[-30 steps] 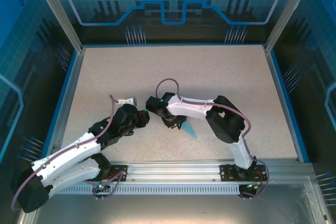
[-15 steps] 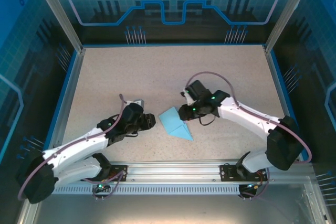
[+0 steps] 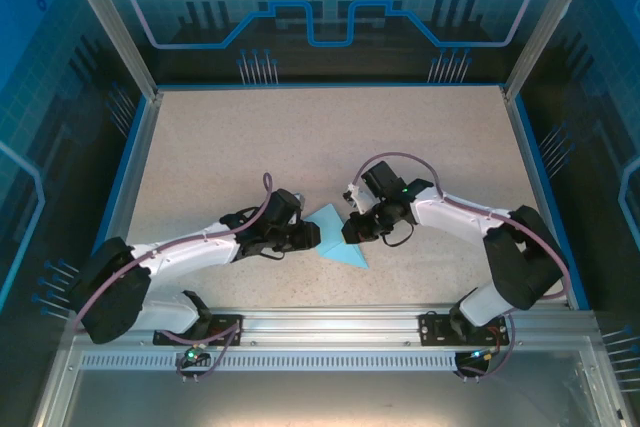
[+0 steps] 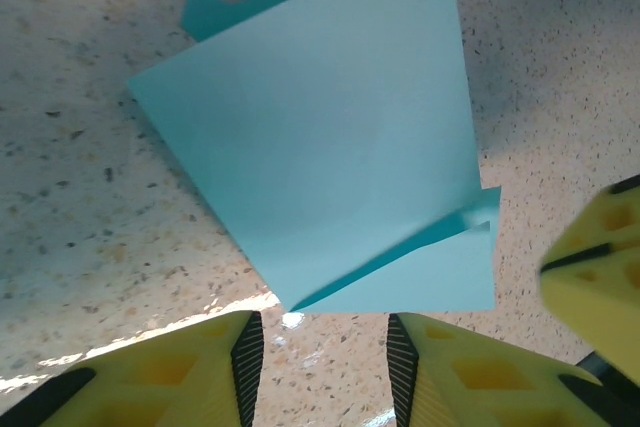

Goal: Fold a paper plane with a square sheet of paper (pick it up from the middle)
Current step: Fold the wing for the fifth time at the center of the table.

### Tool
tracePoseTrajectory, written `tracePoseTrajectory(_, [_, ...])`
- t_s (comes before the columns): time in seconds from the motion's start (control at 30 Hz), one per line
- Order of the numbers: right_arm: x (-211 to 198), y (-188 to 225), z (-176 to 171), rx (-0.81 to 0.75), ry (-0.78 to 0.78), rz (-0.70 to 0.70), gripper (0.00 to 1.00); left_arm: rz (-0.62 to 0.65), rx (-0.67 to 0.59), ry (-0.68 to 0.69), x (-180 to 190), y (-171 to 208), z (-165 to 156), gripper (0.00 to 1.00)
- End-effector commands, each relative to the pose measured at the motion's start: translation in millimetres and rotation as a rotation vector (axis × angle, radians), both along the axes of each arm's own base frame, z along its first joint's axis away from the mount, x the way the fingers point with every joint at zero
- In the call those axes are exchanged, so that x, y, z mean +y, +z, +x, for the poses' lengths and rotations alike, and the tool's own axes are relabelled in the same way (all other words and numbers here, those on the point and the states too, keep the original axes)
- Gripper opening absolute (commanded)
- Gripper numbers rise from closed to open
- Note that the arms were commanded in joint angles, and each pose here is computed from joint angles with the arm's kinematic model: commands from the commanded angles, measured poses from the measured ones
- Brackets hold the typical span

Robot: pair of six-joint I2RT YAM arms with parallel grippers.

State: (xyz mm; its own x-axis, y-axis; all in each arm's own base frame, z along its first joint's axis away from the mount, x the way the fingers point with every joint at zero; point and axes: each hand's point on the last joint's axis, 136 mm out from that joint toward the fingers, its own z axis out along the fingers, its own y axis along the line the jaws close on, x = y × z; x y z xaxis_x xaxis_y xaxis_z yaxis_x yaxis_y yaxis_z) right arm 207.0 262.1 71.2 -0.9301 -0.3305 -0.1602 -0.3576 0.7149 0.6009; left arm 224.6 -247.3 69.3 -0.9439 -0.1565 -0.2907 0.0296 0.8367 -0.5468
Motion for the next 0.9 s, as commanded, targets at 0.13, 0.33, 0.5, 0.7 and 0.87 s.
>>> tracePoseTrajectory(0.13, [10, -8, 4, 0.027, 0.040, 0.023, 0.11, -0.016, 0.011, -0.017, -15, 4, 1, 0.42])
tracePoseTrajectory(0.33, [1, -27, 18, 0.021, -0.008, -0.038, 0.11, -0.011, 0.021, -0.030, -17, 2, 0, 0.42])
tracePoseTrajectory(0.5, [-9, -38, 28, 0.044, -0.052, -0.021, 0.11, -0.010, 0.024, -0.042, -20, 1, 0, 0.42])
tracePoseTrajectory(0.7, [-15, -47, 32, 0.087, -0.100, 0.063, 0.12, -0.013, 0.032, -0.074, -29, 2, -1, 0.44])
tracePoseTrajectory(0.87, [-27, -58, 35, 0.114, -0.148, 0.060, 0.12, -0.011, 0.041, -0.079, -35, -1, -2, 0.50])
